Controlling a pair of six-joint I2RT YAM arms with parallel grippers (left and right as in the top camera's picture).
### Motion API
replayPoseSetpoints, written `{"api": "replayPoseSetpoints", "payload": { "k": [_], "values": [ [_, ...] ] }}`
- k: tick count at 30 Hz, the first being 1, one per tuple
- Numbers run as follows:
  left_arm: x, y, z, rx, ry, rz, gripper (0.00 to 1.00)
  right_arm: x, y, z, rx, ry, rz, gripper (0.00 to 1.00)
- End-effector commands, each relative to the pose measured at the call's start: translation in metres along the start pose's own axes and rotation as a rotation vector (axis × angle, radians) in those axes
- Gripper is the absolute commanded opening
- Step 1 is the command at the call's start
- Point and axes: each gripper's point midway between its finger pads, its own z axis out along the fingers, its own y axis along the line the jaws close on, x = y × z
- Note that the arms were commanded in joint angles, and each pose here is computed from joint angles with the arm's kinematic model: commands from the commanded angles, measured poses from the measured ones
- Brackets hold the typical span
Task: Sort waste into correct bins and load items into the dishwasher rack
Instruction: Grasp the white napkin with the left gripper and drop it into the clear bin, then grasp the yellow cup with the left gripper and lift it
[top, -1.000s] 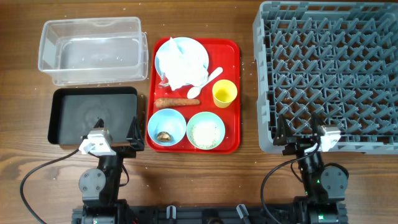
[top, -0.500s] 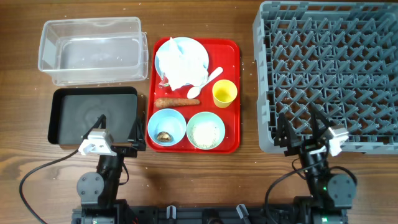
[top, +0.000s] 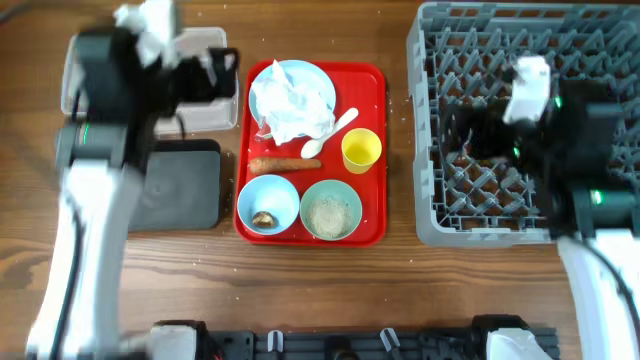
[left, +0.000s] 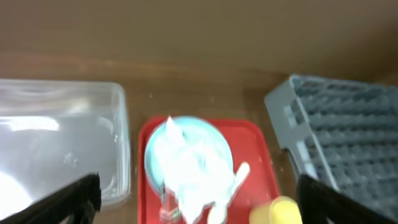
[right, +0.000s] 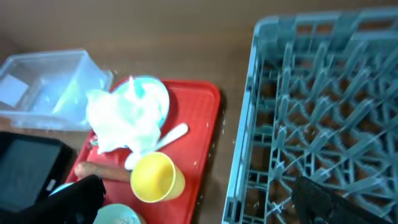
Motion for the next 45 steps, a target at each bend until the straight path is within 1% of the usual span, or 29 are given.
{"api": "replayPoseSetpoints", "payload": {
  "k": [1,2,3,4,5,6,10,11,13,14,15,16,17,18,19,20,21,23,24,25,27,28,30,31,32,36,39,41,45],
  "values": [
    [0.002,-0.016,0.100,-0.015,0.152,0.123,1.00,0.009,-0.001,0.031,-0.055,0.092,0.020,1.00],
    [0.009,-0.020,0.124,-0.001,0.159,0.135,1.00,0.013,-0.004,0.037,-0.052,0.113,0.043,1.00],
    [0.026,-0.021,0.155,0.009,0.194,0.141,1.00,0.019,-0.006,0.042,-0.049,0.143,0.071,1.00],
    [0.044,-0.019,0.171,0.008,0.243,0.139,1.00,0.023,-0.008,0.045,-0.048,0.160,0.077,1.00],
    [0.080,-0.013,0.197,0.001,0.336,0.132,1.00,0.025,-0.009,0.047,-0.047,0.171,0.074,1.00],
    [0.102,-0.010,0.212,0.002,0.390,0.127,1.00,0.026,-0.009,0.047,-0.046,0.173,0.071,1.00],
    [0.164,0.011,0.229,-0.058,0.572,0.107,1.00,0.026,-0.009,0.047,-0.046,0.173,0.071,1.00],
    [0.187,0.020,0.239,-0.075,0.627,0.100,1.00,0.026,-0.009,0.047,-0.045,0.172,0.071,1.00],
    [0.217,0.023,0.245,-0.082,0.703,0.100,1.00,0.026,-0.009,0.047,-0.042,0.173,0.072,1.00],
    [0.230,0.019,0.247,-0.066,0.738,0.168,0.97,0.026,-0.009,0.047,-0.042,0.173,0.074,1.00],
    [0.240,0.021,0.252,-0.102,0.752,0.226,0.88,0.026,-0.009,0.047,-0.042,0.172,0.074,1.00],
    [0.250,0.024,0.256,-0.156,0.765,0.270,0.59,0.025,-0.009,0.047,-0.043,0.169,0.073,1.00],
    [0.252,0.023,0.256,-0.178,0.765,0.293,0.25,0.025,-0.009,0.047,-0.042,0.168,0.073,1.00],
    [0.249,0.021,0.258,-0.194,0.748,0.315,0.04,0.023,-0.009,0.048,-0.043,0.162,0.071,1.00],
    [0.238,0.016,0.258,-0.197,0.721,0.316,0.04,0.023,-0.009,0.048,-0.043,0.162,0.072,1.00],
    [0.207,0.009,0.250,-0.204,0.671,0.274,0.04,0.023,-0.009,0.048,-0.042,0.162,0.079,1.00],
    [0.161,-0.002,0.237,-0.204,0.593,0.224,0.04,0.023,-0.009,0.048,-0.042,0.162,0.079,1.00],
    [0.045,-0.007,0.182,-0.222,0.383,0.105,0.04,0.023,-0.009,0.048,-0.041,0.163,0.103,0.99],
    [0.014,0.007,0.159,-0.243,0.319,0.064,0.04,0.023,-0.009,0.048,-0.039,0.163,0.125,0.99],
    [-0.001,0.030,0.144,-0.278,0.288,0.017,0.04,0.023,-0.009,0.048,-0.039,0.163,0.127,0.99],
    [0.002,0.088,0.128,-0.366,0.325,-0.069,0.04,0.023,-0.009,0.048,-0.039,0.163,0.128,0.99],
    [0.018,0.136,0.121,-0.436,0.389,-0.143,0.04,0.023,-0.009,0.048,-0.038,0.163,0.127,0.99],
    [0.040,0.184,0.128,-0.492,0.443,-0.212,0.04,0.023,-0.009,0.048,-0.038,0.164,0.128,0.99],
    [0.056,0.212,0.144,-0.515,0.465,-0.243,0.38,0.023,-0.009,0.048,-0.038,0.164,0.127,0.98],
    [0.065,0.224,0.157,-0.521,0.468,-0.252,1.00,0.024,-0.009,0.048,-0.038,0.165,0.128,0.99],
    [0.039,0.220,0.151,-0.517,0.394,-0.251,1.00,0.024,-0.009,0.047,-0.036,0.167,0.149,0.99],
    [0.021,0.216,0.138,-0.527,0.337,-0.316,1.00,0.025,-0.009,0.047,-0.036,0.169,0.151,0.99],
    [0.009,0.195,0.129,-0.455,0.328,-0.327,1.00,0.025,-0.009,0.047,-0.036,0.171,0.152,0.99],
    [-0.024,0.121,0.094,-0.255,0.282,-0.304,1.00,0.025,-0.009,0.047,-0.036,0.171,0.151,0.99]
  ]
}}
